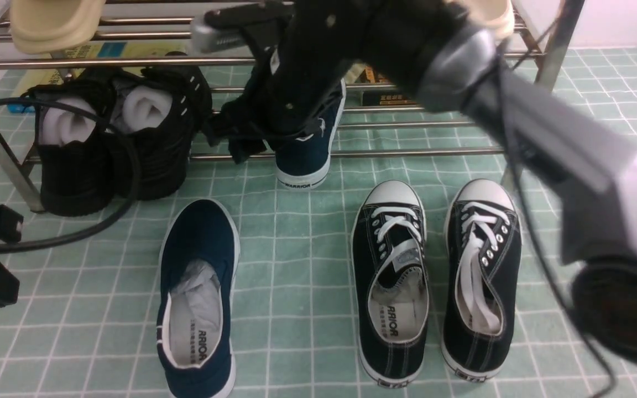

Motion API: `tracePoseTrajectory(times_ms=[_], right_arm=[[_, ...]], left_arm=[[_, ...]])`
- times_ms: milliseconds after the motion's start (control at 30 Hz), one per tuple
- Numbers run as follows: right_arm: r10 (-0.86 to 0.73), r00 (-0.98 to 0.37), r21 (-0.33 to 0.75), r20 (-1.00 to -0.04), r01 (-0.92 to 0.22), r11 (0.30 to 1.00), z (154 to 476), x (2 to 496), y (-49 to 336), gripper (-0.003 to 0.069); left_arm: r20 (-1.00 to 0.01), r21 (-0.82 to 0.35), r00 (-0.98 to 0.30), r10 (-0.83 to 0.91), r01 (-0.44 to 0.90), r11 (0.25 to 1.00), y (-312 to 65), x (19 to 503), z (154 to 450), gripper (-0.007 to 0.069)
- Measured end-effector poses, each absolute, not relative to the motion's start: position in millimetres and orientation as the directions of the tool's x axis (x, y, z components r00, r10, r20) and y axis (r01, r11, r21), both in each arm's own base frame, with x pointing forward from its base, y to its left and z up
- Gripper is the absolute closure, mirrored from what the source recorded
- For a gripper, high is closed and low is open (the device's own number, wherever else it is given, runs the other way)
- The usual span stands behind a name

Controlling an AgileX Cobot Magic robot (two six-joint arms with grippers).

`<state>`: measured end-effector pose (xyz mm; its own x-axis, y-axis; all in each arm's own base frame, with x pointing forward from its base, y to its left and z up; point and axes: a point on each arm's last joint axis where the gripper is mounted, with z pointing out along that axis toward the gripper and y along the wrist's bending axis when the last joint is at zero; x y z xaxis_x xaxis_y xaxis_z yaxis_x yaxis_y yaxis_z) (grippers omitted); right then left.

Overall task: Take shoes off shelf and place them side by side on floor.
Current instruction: 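Reach toward the shoe rack and grasp a shoe on it with the right gripper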

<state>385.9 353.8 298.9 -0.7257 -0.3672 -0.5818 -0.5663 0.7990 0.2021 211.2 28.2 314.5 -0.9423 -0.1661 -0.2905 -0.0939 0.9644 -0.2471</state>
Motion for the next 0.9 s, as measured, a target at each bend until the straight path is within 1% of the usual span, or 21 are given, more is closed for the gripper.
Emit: tracePoseTrajectory(times_ms=[100,233,400,533,633,700,767,900], right_arm=[[-0.35,-0.729,0.153,-0.587,-0.525,0.837,270,405,358,0.0253],[-0.327,-0.748,0.141,-0.577,-0.486,0.863,258,410,359,0.0253],[-0.307,-0.745,0.146,-0.593,-0.473,0.869,268,410,356,0.0253],[-0.282,-0.731,0.166,-0.621,-0.474,0.865,295,405,349,0.0253],[-0.275,-0.712,0.15,-0.646,-0.472,0.869,308,404,345,0.0253],[-0.276,-0.707,0.14,-0.651,-0.47,0.872,309,405,344,0.0253],[-0.287,-0.697,0.106,-0.657,-0.462,0.88,308,407,342,0.0253],[-0.31,-0.669,0.038,-0.676,-0.451,0.892,291,418,343,0.0253]], left_arm=[[-0.292,-0.252,-0.941,-0.171,-0.096,0.963,28,211,315,0.0606],[-0.291,-0.256,-0.94,-0.177,-0.102,0.961,28,211,315,0.0606],[-0.29,-0.259,-0.94,-0.182,-0.106,0.96,28,212,315,0.0606],[-0.295,-0.259,-0.937,-0.185,-0.108,0.96,28,212,314,0.0606],[-0.3,-0.258,-0.935,-0.188,-0.11,0.96,28,213,313,0.0603],[-0.299,-0.258,-0.936,-0.188,-0.11,0.96,28,212,312,0.0603],[-0.298,-0.258,-0.936,-0.188,-0.111,0.96,28,212,312,0.0599],[-0.297,-0.258,-0.936,-0.19,-0.113,0.96,28,212,310,0.0593]])
